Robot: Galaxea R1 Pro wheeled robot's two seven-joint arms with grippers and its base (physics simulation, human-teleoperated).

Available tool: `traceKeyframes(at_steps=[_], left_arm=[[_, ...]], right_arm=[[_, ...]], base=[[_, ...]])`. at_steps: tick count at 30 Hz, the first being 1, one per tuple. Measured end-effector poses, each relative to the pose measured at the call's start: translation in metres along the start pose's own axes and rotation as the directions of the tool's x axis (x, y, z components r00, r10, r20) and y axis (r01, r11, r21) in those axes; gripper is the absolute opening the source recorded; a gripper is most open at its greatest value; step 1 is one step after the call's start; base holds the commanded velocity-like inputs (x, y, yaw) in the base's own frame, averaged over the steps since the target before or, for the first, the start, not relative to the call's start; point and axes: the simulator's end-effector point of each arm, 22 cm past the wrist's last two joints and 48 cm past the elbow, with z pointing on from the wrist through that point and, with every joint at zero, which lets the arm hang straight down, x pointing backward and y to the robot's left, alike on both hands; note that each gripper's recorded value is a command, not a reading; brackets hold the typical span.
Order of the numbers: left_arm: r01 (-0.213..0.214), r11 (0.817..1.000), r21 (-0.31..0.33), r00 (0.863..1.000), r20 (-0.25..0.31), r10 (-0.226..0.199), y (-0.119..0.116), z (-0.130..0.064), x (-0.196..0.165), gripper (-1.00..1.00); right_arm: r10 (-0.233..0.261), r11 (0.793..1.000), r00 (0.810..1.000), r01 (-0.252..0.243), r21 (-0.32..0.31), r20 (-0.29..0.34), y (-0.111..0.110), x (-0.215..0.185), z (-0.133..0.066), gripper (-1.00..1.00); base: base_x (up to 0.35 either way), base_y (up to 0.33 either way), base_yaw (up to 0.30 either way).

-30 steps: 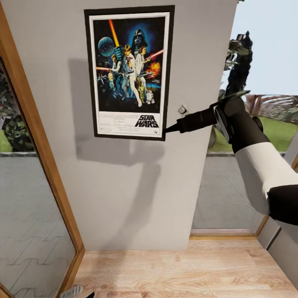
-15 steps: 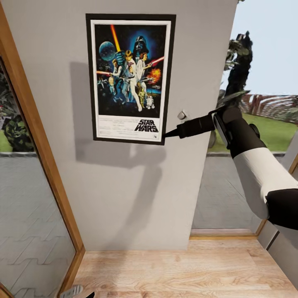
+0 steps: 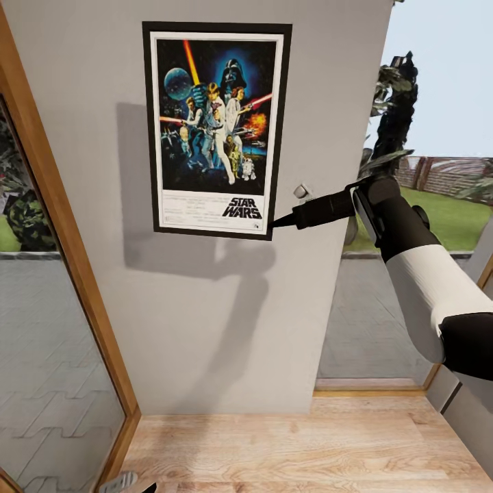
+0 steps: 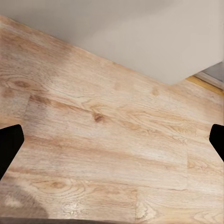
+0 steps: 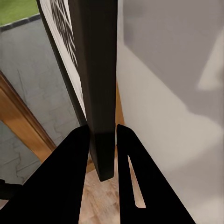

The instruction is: Pick up the poster from the kitchen countertop and hang it on one of the wall nails in the kitchen.

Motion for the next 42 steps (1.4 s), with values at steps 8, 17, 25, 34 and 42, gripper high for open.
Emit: traceKeyframes(at_steps=[8,17,25,34,42], left_arm=[[0.0,1.0,0.0,1.0,0.0,0.0,0.0,0.0,0.0,1.0],[0.0,1.0,0.0,1.0,0.001,0.0,-0.0002,-0.0004,-0.0001,1.0],[0.0,1.0,0.0,1.0,0.0,0.0,-0.0001,-0.0003,-0.0001,1.0],[0.0,1.0,0.0,1.0,0.0,0.0,0.0,0.0,0.0,1.0],[0.0,1.0,0.001,1.0,0.0,0.0,-0.0002,0.0,0.0,1.0]], right_arm=[[0.0,1.0,1.0,0.0,0.0,0.0,0.0,0.0,0.0,-1.0],[0.0,1.0,1.0,0.0,0.001,0.0,0.0007,-0.0002,0.0,-1.0],[-0.001,1.0,1.0,0.001,0.0,-0.001,0.0009,-0.0001,0.0005,-1.0],[0.0,1.0,1.0,0.0,-0.001,-0.002,0.0009,0.0,0.0014,-1.0],[0.0,1.0,1.0,0.0,-0.001,-0.002,0.0008,0.0,0.0014,-1.0]], base=[[0.0,0.0,0.0],[0.229,0.0,0.0],[0.321,0.0,0.0],[0.07,0.0,0.0],[0.005,0.0,0.0]])
